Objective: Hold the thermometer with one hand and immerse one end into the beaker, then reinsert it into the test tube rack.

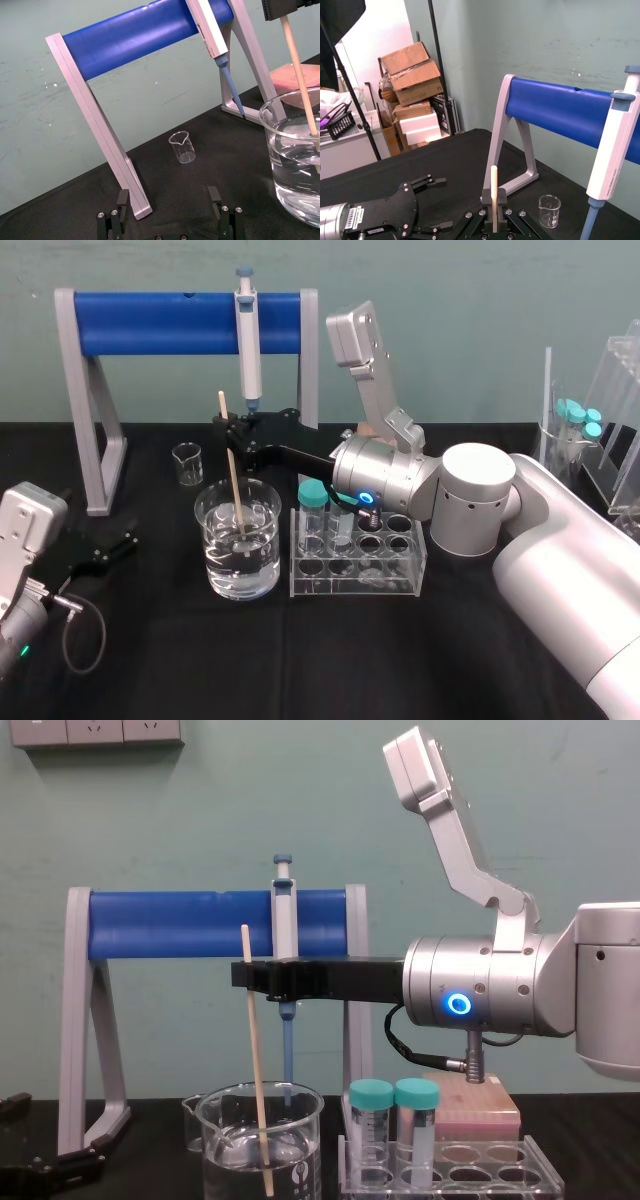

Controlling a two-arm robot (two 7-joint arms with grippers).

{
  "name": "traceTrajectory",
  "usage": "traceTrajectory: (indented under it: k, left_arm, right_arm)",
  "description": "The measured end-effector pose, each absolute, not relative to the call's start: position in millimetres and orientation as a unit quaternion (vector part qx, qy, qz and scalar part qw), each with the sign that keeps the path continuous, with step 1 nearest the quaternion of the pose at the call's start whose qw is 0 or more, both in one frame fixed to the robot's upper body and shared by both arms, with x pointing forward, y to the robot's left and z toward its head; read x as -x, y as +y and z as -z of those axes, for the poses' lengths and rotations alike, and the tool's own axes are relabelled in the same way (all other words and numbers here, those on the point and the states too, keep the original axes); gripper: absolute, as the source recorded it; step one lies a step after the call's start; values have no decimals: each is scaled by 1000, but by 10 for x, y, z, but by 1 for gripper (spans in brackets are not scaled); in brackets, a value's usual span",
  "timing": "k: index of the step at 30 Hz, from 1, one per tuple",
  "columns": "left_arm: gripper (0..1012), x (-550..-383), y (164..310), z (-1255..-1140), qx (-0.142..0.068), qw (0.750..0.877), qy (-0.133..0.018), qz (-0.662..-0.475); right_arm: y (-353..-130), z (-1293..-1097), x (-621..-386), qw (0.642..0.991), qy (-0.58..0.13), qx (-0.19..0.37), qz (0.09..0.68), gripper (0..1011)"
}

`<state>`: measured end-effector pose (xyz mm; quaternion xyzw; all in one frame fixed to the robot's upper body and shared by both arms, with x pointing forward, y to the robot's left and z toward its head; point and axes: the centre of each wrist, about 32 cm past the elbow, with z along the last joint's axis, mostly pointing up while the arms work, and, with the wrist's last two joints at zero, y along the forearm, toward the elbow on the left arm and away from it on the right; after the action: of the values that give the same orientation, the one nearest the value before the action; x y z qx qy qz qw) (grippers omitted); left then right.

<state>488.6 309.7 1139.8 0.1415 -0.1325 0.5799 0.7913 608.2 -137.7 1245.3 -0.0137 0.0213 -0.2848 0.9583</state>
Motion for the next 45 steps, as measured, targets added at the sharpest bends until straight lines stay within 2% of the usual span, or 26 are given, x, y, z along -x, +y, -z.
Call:
traceTrajectory:
  k: [45]
  left_arm:
    - [1004, -4886, 3097, -11398, -141, 791, -132, -580]
  right_arm:
    - [-1377, -12453, -6082, 958, 21, 14, 285, 55]
